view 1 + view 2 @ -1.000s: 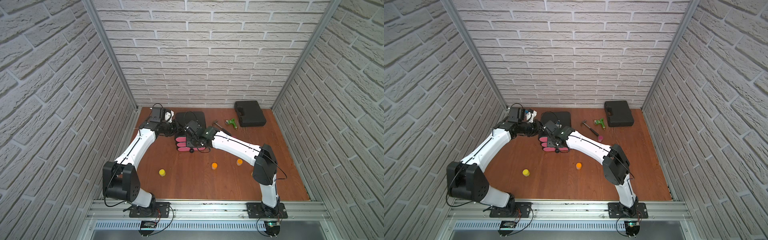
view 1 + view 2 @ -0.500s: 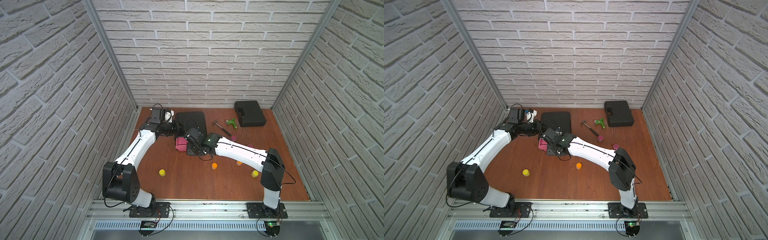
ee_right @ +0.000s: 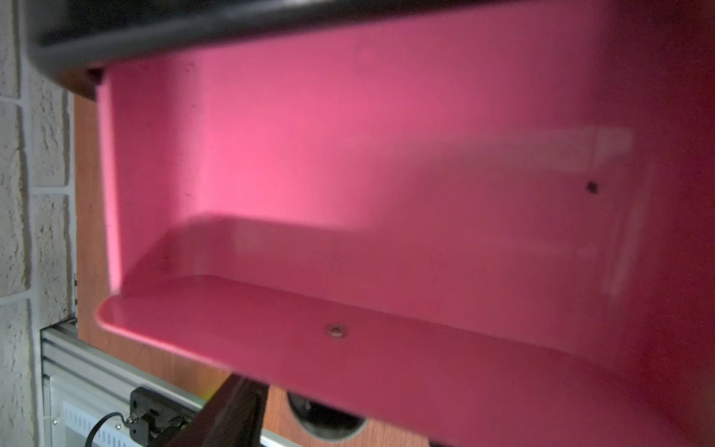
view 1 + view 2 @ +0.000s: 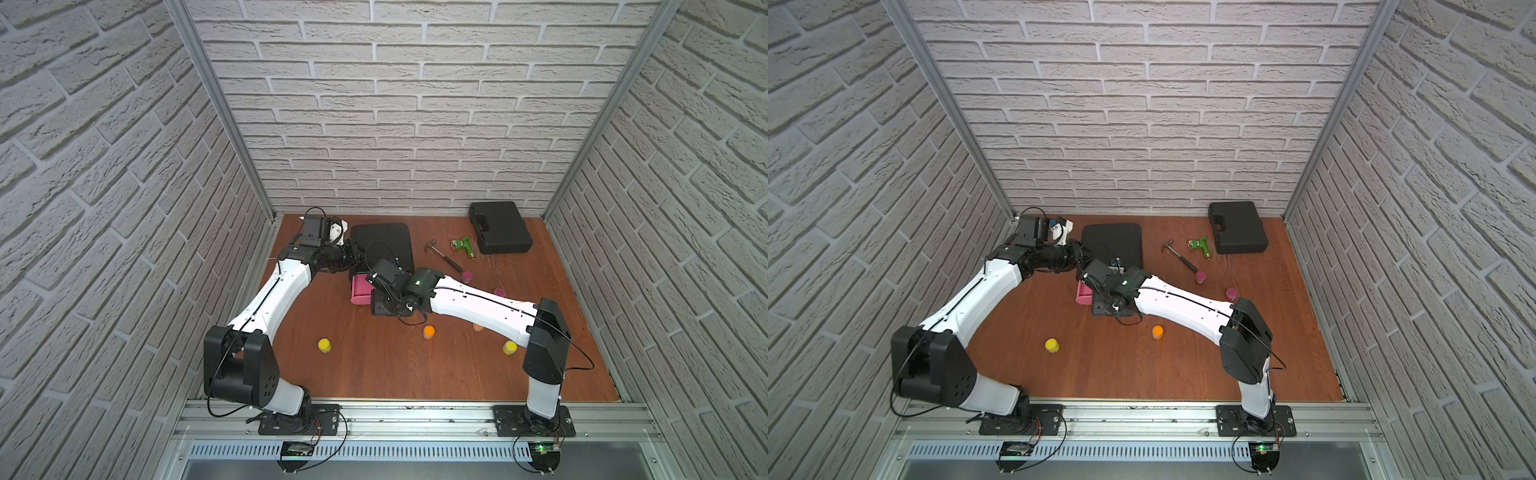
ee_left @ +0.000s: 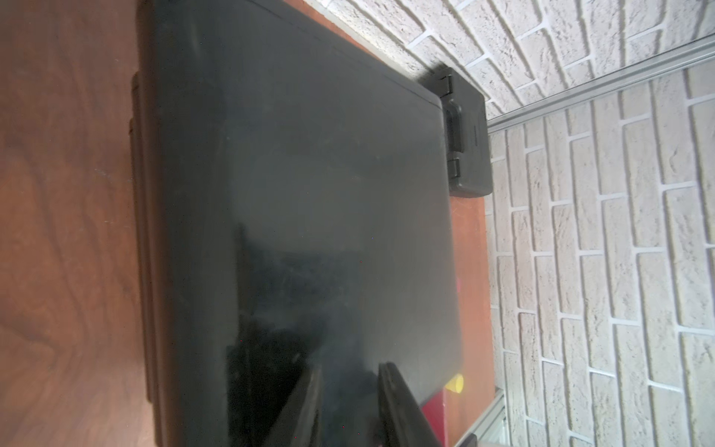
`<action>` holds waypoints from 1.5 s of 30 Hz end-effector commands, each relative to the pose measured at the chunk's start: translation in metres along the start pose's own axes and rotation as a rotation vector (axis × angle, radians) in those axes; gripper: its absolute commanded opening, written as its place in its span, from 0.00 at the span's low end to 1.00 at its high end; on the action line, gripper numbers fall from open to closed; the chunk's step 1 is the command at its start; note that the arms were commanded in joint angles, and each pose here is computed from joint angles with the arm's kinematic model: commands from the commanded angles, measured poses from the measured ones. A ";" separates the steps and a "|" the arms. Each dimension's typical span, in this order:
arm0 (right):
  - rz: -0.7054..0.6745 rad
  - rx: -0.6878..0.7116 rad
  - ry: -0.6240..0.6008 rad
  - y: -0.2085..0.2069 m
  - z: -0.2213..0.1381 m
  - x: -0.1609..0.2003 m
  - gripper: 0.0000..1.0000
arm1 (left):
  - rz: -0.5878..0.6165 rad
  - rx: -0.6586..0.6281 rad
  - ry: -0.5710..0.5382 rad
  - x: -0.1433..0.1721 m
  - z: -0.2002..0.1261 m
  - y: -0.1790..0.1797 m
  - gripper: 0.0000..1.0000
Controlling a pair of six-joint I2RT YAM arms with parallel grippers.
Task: Put the paint cans in the drawer according to color
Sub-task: Open the drawer in the storage box, then pick up the paint can at the center of the board.
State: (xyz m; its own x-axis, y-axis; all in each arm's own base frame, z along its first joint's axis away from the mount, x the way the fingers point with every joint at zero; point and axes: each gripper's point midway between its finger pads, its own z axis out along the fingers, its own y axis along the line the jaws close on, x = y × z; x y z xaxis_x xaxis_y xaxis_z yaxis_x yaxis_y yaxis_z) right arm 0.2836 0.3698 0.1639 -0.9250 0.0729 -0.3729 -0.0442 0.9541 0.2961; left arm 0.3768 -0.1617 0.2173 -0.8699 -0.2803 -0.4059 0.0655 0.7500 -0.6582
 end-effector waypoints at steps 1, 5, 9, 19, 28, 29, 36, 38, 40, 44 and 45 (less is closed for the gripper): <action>-0.017 -0.017 -0.076 -0.006 -0.056 -0.019 0.81 | -0.040 -0.104 0.063 0.017 -0.011 0.014 0.38; -0.015 0.018 -0.104 -0.031 -0.086 -0.018 0.89 | -0.008 -0.069 0.009 0.004 -0.030 -0.006 0.48; 0.024 0.035 -0.152 -0.056 -0.115 -0.017 0.94 | 0.004 -0.057 -0.020 -0.004 -0.050 -0.021 0.56; 0.065 0.270 -0.198 -0.138 -0.150 -0.015 1.00 | -0.078 -0.384 -0.038 0.032 -0.110 0.031 0.79; 0.080 0.402 -0.216 -0.177 -0.155 -0.014 1.00 | -0.291 -0.780 0.043 0.111 -0.141 0.126 0.66; 0.090 0.413 -0.213 -0.180 -0.154 -0.013 1.00 | -0.308 -0.787 0.075 0.120 -0.135 0.132 0.64; 0.087 0.425 -0.179 -0.187 -0.140 -0.004 1.00 | -0.479 -0.737 0.214 0.172 -0.088 0.158 0.54; 0.094 0.441 -0.175 -0.193 -0.138 -0.002 1.00 | -0.490 -0.756 0.220 0.177 -0.081 0.163 0.53; 0.111 0.452 -0.173 -0.200 -0.137 0.000 1.00 | -0.480 -0.772 0.233 0.180 -0.074 0.168 0.51; 0.129 0.440 -0.176 -0.207 -0.135 0.004 1.00 | -0.485 -0.757 0.261 0.185 -0.060 0.172 0.50; 0.136 0.434 -0.178 -0.208 -0.135 0.006 1.00 | -0.484 -0.765 0.267 0.186 -0.059 0.174 0.51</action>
State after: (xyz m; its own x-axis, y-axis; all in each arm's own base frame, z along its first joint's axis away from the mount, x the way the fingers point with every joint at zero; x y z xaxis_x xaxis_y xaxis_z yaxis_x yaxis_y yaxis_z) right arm 0.2360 0.1367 0.2111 -0.8604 0.1702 -0.4804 0.2376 0.9678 -0.0827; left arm 0.1909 -0.0431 0.0710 -0.8155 -0.5782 0.0254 -0.5786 0.8133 -0.0617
